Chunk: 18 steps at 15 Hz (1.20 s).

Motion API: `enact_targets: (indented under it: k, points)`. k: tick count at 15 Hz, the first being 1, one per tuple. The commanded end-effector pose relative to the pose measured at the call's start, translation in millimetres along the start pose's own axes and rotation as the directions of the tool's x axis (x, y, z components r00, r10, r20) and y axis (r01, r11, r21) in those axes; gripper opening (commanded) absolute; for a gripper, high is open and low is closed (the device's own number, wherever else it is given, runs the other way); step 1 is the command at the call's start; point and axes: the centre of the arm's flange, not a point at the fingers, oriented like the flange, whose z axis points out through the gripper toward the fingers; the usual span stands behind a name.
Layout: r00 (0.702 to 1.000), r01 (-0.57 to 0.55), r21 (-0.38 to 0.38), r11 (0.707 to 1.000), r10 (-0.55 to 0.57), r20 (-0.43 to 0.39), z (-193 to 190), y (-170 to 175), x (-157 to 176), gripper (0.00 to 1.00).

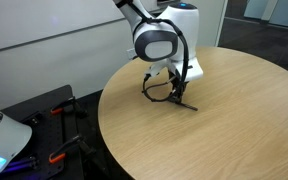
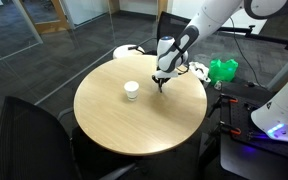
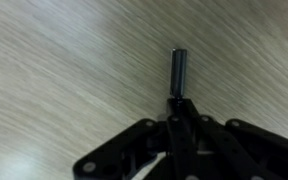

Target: Move the cup away from you then put the marker in the cup

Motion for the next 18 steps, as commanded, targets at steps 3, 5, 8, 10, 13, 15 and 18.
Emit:
enact_targets:
  k: [3, 5, 8, 10, 13, 15, 18]
  points:
    - [1.000, 0.012, 0.026, 1.000, -0.012, -0.011, -8.2, -5.2, -4.5, 0.00]
    - [1.000, 0.013, 0.023, 1.000, -0.013, -0.008, -6.8, -5.5, -4.7, 0.00]
    - [1.000, 0.013, 0.020, 1.000, -0.013, 0.001, -5.9, -5.5, -5.6, 0.23]
    - [1.000, 0.013, 0.020, 1.000, -0.013, 0.001, -7.8, -5.2, -6.0, 0.34]
    - [1.000, 0.011, 0.024, 1.000, -0.011, -0.004, -9.7, -4.4, -5.5, 0.56]
    - [1.000, 0.010, 0.026, 1.000, -0.009, -0.004, -10.8, -3.3, -5.4, 0.71]
    - [1.000, 0.007, 0.028, 1.000, -0.007, -0.007, -12.8, -1.8, -5.1, 0.84]
